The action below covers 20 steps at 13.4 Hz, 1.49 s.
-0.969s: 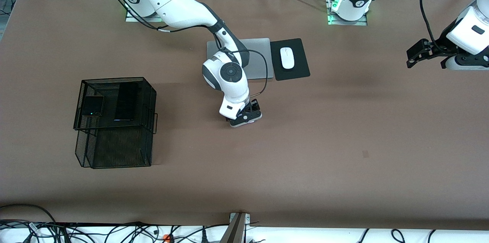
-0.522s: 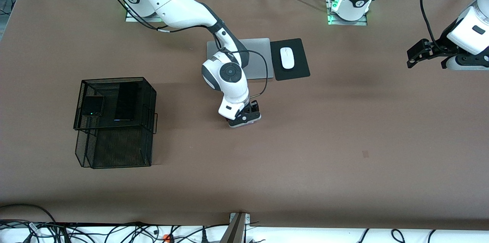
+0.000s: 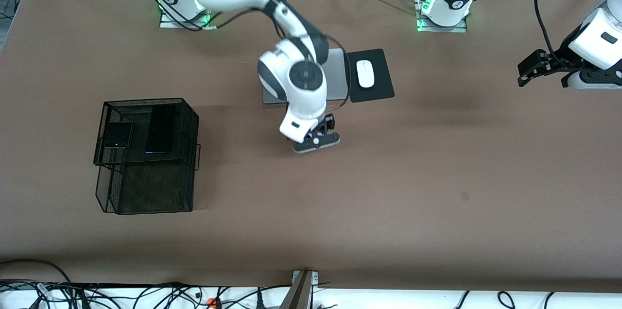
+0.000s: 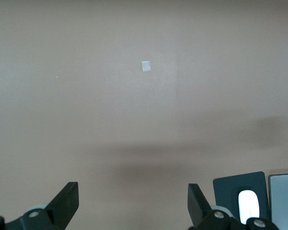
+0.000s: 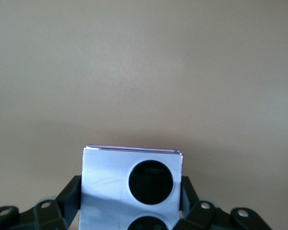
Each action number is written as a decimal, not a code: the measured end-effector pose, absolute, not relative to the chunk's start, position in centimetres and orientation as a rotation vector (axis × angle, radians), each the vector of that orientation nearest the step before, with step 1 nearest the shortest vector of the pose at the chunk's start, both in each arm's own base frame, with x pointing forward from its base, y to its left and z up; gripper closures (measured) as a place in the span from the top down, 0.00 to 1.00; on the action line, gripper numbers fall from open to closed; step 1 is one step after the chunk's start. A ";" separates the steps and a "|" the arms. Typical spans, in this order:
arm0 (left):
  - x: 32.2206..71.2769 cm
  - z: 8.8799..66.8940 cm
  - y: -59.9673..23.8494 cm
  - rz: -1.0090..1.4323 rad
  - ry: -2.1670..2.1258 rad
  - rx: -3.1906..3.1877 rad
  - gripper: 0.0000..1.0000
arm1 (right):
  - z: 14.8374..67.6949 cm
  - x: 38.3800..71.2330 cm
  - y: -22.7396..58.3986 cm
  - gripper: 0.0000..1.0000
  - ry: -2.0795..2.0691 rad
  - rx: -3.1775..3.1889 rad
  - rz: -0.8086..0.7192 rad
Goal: Place phones with both arms
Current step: 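Carry the white phone into the basket's back compartment and open the right gripper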
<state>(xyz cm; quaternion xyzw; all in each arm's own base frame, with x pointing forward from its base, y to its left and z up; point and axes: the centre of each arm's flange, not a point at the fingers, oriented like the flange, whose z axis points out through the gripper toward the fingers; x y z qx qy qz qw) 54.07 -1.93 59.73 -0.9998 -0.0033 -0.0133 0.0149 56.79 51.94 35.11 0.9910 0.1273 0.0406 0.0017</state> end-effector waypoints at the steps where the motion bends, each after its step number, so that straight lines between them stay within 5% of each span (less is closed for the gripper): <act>1: 54.1 59.7 -1.9 -0.041 -0.010 -3.112 1.00 | 38.2 56.9 50.8 0.85 0.374 3.107 0.125; 4: 54.1 59.7 -1.9 -0.041 -0.010 -3.112 1.00 | 41.8 59.8 43.2 0.85 0.204 3.076 0.044; 13: 54.1 59.7 -1.8 -0.041 -0.014 -3.112 1.00 | 39.3 72.2 12.7 0.85 -0.003 3.059 0.008; 20: 54.1 59.7 -1.8 -0.040 -0.015 -3.112 1.00 | 28.9 75.0 5.8 0.85 0.017 3.065 0.022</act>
